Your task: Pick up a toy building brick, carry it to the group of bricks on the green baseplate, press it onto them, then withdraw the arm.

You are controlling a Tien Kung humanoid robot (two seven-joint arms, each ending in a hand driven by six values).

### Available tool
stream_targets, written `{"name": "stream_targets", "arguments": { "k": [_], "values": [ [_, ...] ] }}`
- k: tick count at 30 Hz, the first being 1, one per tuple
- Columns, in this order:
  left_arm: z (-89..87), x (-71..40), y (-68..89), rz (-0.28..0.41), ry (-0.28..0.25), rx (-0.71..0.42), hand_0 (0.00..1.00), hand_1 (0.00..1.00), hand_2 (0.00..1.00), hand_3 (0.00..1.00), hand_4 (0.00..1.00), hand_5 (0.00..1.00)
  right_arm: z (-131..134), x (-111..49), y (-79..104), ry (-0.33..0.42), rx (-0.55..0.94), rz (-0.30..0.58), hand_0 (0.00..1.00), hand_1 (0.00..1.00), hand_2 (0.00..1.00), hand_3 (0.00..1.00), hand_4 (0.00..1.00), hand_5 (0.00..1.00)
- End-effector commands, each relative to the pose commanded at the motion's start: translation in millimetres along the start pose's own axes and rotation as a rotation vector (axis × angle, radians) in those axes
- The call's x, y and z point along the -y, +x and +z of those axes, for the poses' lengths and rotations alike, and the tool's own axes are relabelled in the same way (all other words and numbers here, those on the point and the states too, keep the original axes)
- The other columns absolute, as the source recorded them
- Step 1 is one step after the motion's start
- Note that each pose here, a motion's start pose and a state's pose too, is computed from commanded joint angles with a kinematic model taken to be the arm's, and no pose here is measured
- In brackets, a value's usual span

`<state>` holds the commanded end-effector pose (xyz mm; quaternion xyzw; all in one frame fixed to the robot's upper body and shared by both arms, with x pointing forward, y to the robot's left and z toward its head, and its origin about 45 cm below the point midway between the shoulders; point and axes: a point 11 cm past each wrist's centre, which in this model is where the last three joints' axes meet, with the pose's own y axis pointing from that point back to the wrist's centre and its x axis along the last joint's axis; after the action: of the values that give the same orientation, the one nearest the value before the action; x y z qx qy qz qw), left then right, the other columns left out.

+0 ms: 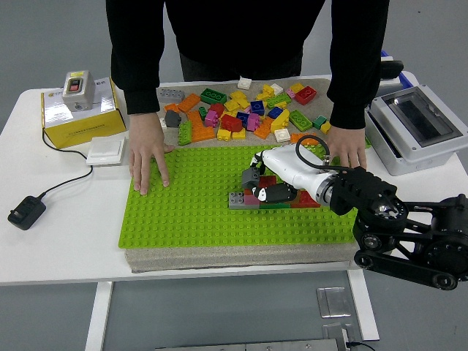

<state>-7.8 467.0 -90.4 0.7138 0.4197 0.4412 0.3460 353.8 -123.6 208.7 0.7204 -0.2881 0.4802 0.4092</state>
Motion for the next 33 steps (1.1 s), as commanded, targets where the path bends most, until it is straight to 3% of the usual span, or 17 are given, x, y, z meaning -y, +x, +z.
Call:
{"name": "stream_targets", "arguments": {
  "k": [33],
  "values": [
    [4.2, -0.7, 2.1, 0.008, -0.026, -0.011, 0.714, 0.676, 0.551, 0.689, 0.207, 0.680, 4.3, 0.2, 0.4, 0.002, 0.010, 0.001, 0.041, 0.092, 0.601, 0.612, 0.634, 0.522]
  ]
}}
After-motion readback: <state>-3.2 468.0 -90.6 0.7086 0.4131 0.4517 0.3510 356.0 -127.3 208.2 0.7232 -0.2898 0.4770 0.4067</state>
